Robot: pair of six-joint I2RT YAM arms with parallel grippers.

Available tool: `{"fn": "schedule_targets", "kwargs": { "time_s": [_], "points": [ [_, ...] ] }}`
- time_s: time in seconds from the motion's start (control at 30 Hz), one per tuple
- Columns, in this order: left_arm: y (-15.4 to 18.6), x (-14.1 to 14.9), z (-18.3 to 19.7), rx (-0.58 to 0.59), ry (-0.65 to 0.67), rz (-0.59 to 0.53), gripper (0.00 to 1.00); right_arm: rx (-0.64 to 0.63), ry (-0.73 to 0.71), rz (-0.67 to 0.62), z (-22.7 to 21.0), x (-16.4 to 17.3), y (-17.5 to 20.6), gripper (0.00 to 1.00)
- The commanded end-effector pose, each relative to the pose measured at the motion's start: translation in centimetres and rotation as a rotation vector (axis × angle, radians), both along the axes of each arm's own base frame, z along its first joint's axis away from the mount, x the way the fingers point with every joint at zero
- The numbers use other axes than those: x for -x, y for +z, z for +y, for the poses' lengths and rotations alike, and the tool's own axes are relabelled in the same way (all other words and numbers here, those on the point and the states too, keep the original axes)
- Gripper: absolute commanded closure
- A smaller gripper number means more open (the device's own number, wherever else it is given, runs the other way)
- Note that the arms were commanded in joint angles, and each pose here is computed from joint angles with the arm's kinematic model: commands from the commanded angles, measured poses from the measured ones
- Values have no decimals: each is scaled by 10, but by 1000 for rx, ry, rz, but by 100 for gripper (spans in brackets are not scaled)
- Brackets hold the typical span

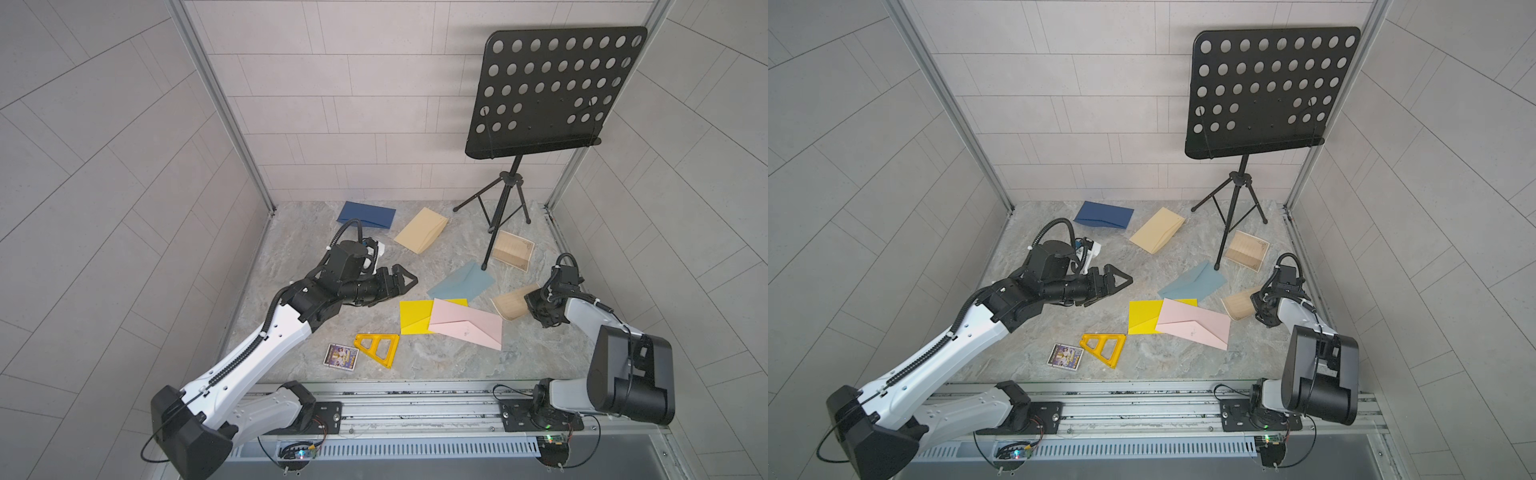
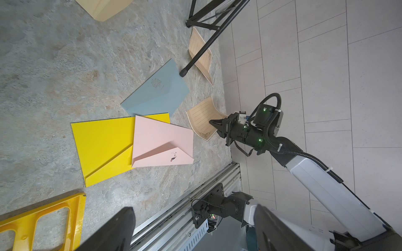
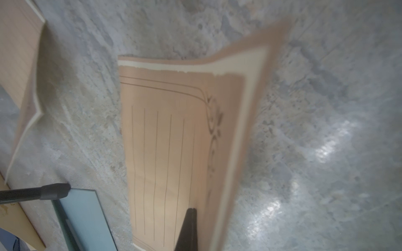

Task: Take the letter paper out of the envelope
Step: Place the letter paper at the center of the board.

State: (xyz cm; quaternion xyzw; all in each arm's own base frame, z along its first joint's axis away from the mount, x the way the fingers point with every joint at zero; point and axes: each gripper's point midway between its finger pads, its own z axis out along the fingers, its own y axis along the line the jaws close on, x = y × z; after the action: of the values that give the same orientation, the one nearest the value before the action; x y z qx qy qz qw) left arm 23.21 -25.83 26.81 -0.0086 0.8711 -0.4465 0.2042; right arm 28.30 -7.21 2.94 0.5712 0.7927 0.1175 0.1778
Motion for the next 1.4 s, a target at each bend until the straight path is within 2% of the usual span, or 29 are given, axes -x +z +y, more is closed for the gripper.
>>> {"fn": "schedule_targets", "kwargs": {
  "time_s": [0.0, 0.23, 0.37, 0.47, 0.7, 0.87, 1.17, 1.23, 1.3, 1.37],
  "points": [
    [-2, 0, -1, -6, -2, -6, 8, -8, -24, 19, -4, 1, -3, 100],
    [0, -3, 0, -11, 5, -17, 8, 4, -3, 39, -7, 0, -3, 100],
    [3, -4, 0, -8, 8, -28, 8, 13, 9, 44, -8, -1, 2, 77],
    [5, -4, 0, -5, 9, -29, 8, 25, 2, 60, -10, 4, 6, 66],
    [4, -3, 2, -12, 14, -25, 8, 88, -31, 95, -16, 16, 25, 53],
    [0, -2, 4, -24, 25, -11, 8, 192, -55, 46, -23, 15, 62, 42],
    [-21, -2, 6, -73, 39, 57, 8, 332, -29, 22, -14, 22, 117, 38],
    [-31, -1, 8, -108, 45, 97, 9, 382, 25, -38, -7, 13, 139, 41],
    [-42, -1, 9, -139, 54, 151, 10, 420, 146, -124, 12, -3, 162, 43],
    [-55, 1, 8, -153, 69, 221, 13, 420, 388, -252, 58, -28, 179, 43]
  ]
}}
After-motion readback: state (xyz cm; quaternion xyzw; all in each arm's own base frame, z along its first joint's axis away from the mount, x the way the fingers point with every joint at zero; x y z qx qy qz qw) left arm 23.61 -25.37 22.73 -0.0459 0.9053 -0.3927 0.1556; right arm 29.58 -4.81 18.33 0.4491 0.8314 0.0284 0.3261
